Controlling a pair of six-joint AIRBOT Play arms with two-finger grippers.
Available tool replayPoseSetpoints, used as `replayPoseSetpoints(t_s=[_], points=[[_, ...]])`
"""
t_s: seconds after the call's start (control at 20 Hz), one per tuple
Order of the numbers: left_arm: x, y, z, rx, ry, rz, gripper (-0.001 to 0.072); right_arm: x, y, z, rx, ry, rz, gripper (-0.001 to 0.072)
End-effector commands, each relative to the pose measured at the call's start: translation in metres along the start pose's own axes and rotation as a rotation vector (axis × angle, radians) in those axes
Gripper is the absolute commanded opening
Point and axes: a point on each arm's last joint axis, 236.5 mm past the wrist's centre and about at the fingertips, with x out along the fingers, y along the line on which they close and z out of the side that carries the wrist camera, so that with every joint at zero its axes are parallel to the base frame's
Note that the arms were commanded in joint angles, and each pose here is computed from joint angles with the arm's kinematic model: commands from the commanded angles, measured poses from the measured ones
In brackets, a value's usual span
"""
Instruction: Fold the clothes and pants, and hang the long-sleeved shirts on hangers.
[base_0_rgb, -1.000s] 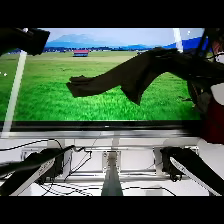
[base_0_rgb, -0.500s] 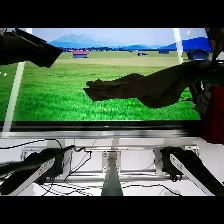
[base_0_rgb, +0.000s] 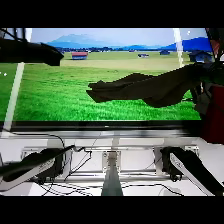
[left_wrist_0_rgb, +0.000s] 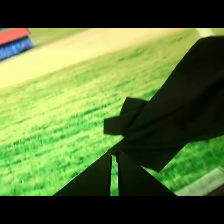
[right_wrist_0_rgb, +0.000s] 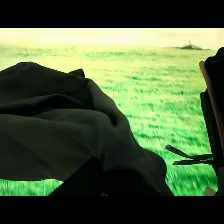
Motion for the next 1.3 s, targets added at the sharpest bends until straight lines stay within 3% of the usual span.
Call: replayPoseSetpoints(t_s=[0.0, 0.05, 0.1, 0.45, 0.8, 1.0, 1.1, 1.25], points=[[0.052, 0.023, -0.059, -0.023, 0.245, 0.000, 0.0304, 0.000, 0.000, 0.003, 0.001, -0.010, -0.001, 0.0014], [0.067, 0.025, -0.071, -0.039, 0.297, -0.020, 0.0573, 0.000, 0.000, 0.004, 0.002, -0.016, 0.000, 0.0014], [0.082, 0.027, -0.081, -0.053, 0.339, -0.035, 0.0594, 0.000, 0.000, 0.006, 0.001, -0.024, 0.000, 0.0014], [0.158, 0.007, -0.131, 0.168, 0.508, -0.218, 0.0593, -0.001, 0.000, 0.018, 0.002, -0.075, 0.003, 0.0014], [0.206, -0.018, -0.150, 0.281, 0.541, -0.268, 0.0593, -0.001, 0.003, 0.021, 0.007, -0.086, 0.016, 0.0014], [0.226, -0.023, -0.132, 0.323, 0.455, -0.219, 0.0555, 0.003, 0.005, 0.020, 0.010, -0.077, 0.023, 0.0014], [0.227, -0.024, -0.132, 0.336, 0.455, -0.212, 0.0432, 0.006, 0.006, 0.019, 0.011, -0.067, 0.026, 0.0014], [0.223, -0.023, -0.139, 0.345, 0.490, -0.219, 0.0409, 0.010, 0.008, 0.017, 0.013, -0.056, 0.031, 0.0014]])
